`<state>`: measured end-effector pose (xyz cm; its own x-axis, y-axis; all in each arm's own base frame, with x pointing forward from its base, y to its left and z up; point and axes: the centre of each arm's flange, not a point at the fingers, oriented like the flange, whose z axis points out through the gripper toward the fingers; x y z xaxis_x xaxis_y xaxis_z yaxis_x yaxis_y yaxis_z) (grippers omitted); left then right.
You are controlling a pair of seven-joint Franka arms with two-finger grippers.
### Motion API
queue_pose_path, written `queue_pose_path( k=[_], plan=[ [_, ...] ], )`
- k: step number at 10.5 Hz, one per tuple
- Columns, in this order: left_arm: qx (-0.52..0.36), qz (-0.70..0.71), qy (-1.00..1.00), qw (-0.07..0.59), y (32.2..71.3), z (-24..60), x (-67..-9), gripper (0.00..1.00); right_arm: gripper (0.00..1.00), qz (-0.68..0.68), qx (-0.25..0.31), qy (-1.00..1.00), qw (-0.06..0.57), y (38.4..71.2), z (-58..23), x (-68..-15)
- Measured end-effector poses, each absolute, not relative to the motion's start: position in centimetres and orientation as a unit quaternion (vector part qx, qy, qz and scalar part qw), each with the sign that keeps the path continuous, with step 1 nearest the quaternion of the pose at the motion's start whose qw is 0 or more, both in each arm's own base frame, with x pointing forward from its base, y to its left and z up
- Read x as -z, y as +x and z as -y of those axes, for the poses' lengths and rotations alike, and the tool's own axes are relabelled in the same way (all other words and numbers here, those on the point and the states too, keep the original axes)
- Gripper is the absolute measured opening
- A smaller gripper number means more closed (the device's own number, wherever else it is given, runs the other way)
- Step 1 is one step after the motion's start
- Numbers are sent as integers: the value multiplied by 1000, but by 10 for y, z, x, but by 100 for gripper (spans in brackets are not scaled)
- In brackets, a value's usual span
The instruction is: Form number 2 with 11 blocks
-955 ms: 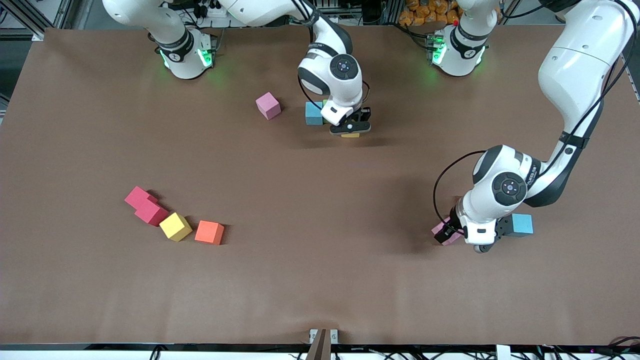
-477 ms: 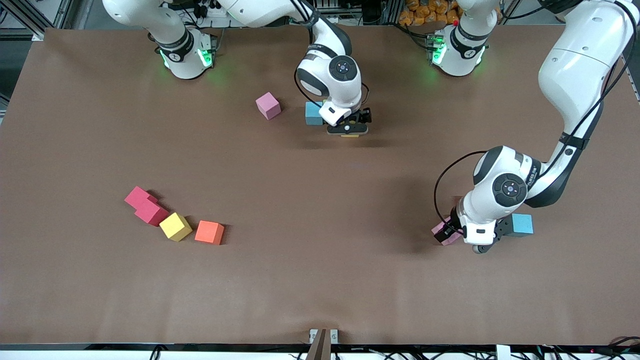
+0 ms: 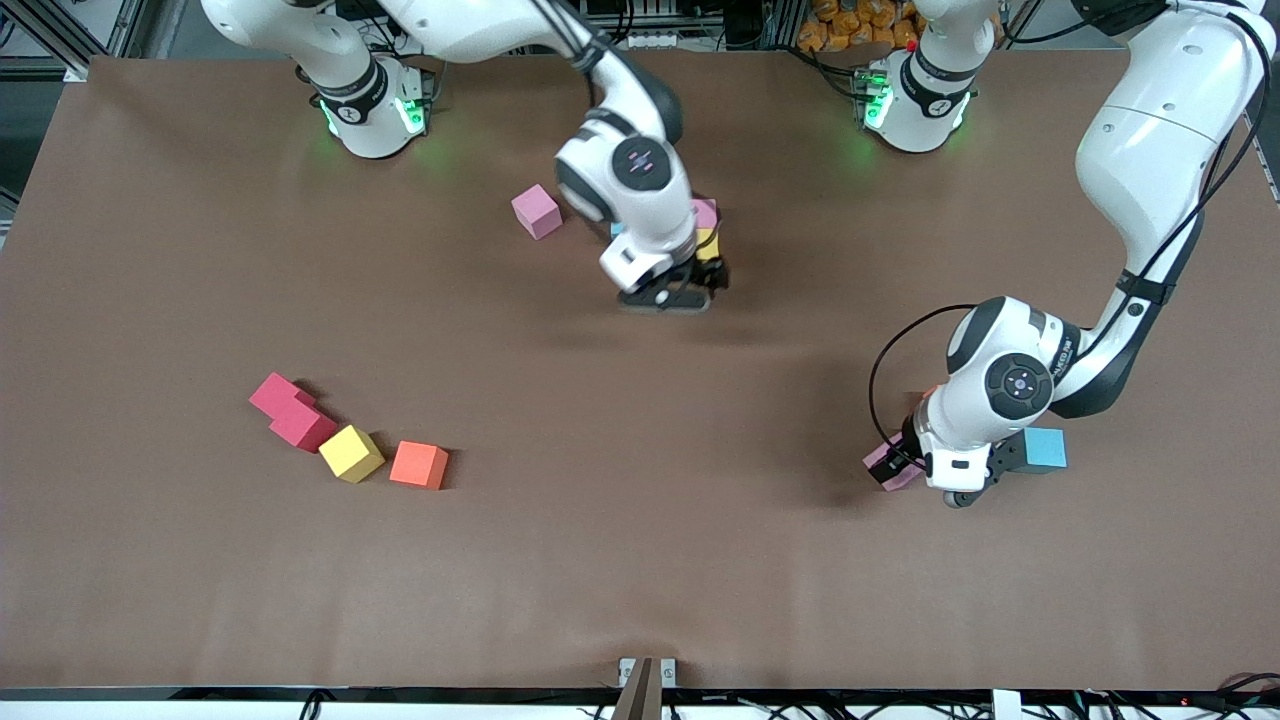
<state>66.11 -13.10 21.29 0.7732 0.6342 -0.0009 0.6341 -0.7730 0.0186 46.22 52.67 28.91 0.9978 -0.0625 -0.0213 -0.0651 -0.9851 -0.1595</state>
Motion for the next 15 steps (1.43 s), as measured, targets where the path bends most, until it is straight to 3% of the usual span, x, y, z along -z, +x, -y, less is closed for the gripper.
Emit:
queue_pose_path(
  k=[3, 6, 8, 10, 11, 15],
  plan=[
    [-3, -332, 943, 8, 662, 129, -212, 100, 100, 71, -11, -996, 62, 537, -437, -312],
    [-1, -330, 944, 8, 661, 131, -210, 100, 100, 187, -16, -981, 55, 585, -359, -314],
    [3, -330, 944, 8, 660, 132, -204, 92, 100, 271, -10, -961, 56, 615, -300, -311],
    [2, -330, 944, 9, 662, 133, -205, 65, 100, 340, -5, -939, 56, 639, -240, -307],
    [-2, -329, 944, 12, 664, 134, -209, 60, 100, 371, -1, -927, 49, 649, -213, -306],
    [-6, -299, 954, 17, 661, 171, -220, 56, 100, 481, 38, -876, -12, 677, -162, -271]
  ],
)
